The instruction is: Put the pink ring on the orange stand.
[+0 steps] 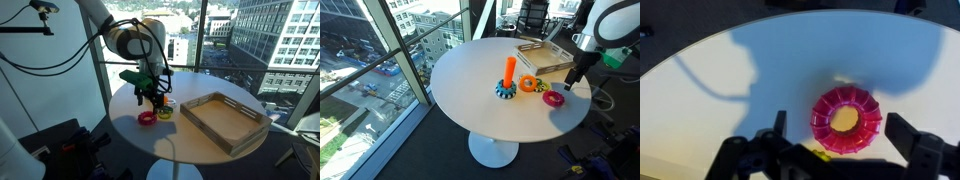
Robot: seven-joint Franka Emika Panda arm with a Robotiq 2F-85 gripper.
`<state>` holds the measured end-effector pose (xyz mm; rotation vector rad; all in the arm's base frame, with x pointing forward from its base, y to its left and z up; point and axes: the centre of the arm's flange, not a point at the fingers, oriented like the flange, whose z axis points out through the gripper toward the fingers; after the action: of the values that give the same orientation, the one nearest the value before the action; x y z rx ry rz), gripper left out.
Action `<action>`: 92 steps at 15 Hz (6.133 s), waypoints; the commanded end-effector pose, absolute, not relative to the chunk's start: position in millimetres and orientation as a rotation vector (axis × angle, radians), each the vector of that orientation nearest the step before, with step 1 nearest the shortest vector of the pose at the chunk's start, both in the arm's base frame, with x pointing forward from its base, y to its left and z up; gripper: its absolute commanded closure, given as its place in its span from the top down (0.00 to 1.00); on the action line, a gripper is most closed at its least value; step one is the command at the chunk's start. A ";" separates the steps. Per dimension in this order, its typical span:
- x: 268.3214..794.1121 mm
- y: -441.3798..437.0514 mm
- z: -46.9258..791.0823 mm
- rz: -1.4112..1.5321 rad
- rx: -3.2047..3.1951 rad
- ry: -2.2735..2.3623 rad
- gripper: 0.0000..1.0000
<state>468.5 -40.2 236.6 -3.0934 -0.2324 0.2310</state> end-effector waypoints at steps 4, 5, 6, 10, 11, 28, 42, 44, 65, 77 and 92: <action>475.0 -40.8 230.3 0.234 -3.110 -0.210 1.00; 477.5 -39.1 227.0 0.234 -3.112 -0.211 1.00; 481.3 -37.0 222.9 0.227 -3.116 -0.209 1.00; 492.3 -32.8 209.2 0.215 -3.118 -0.223 1.00; 494.8 -32.0 206.2 0.214 -3.117 -0.225 1.00; 501.9 -41.8 161.8 0.210 -3.128 -0.188 1.00; 498.8 -33.9 174.7 0.152 -3.135 -0.206 0.08; 498.2 -32.0 182.7 0.156 -3.136 -0.209 0.10; 562.2 -12.1 332.5 0.162 -3.066 -0.323 0.10; 616.6 36.1 406.8 0.140 -3.054 -0.472 0.09; 610.9 39.7 394.8 0.138 -3.060 -0.464 0.10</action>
<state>608.9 37.3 393.7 -3.0638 -0.4522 0.1411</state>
